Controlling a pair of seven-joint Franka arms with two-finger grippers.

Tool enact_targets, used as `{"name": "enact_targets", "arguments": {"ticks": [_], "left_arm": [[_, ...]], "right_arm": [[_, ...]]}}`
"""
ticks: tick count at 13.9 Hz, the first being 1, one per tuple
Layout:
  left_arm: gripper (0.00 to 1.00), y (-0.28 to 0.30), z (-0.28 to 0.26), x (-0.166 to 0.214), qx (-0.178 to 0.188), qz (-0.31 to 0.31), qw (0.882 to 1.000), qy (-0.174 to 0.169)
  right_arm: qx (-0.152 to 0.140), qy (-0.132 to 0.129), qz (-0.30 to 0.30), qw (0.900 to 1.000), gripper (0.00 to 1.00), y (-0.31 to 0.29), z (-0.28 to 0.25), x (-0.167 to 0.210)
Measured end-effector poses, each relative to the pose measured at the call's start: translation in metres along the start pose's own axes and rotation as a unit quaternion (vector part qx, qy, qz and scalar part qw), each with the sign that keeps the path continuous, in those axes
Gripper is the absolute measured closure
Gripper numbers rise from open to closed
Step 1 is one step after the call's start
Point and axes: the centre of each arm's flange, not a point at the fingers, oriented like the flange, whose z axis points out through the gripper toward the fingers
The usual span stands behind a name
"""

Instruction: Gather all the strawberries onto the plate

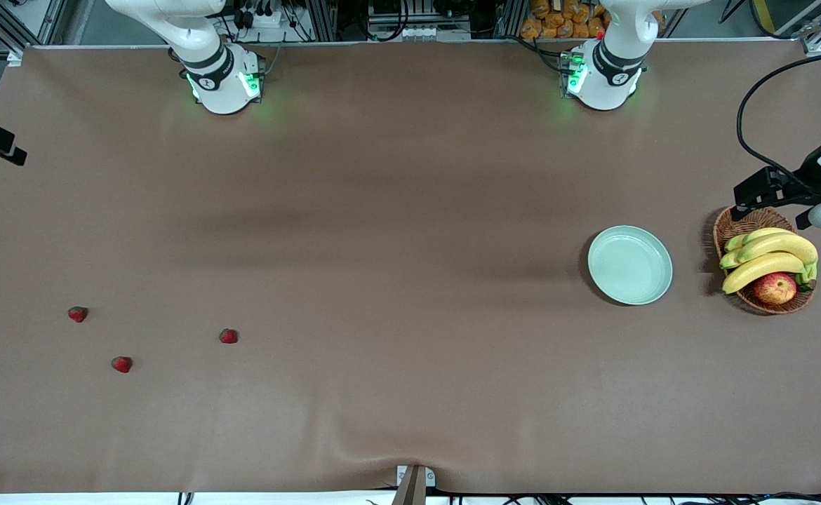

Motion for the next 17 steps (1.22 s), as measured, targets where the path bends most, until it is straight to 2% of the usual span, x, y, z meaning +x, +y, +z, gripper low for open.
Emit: {"name": "enact_targets", "arguments": {"ticks": [12,14,17], "left_arm": [[0.00,-0.003,0.011,0.004,-0.002,-0.002,1.000,-0.009],[0.00,-0.002,0.012,0.004,-0.003,-0.001,1.000,-0.010],[0.00,-0.004,0.013,0.004,-0.003,-0.002,1.000,-0.011]], "right_arm": [[0.000,-0.002,0.000,1.000,0.00,0.000,0.003,0.002],[-0.001,0.002,0.000,1.000,0.00,0.000,0.012,0.013],[-0.006,-0.004,0.000,1.000,0.00,-0.003,0.057,0.054]]}}
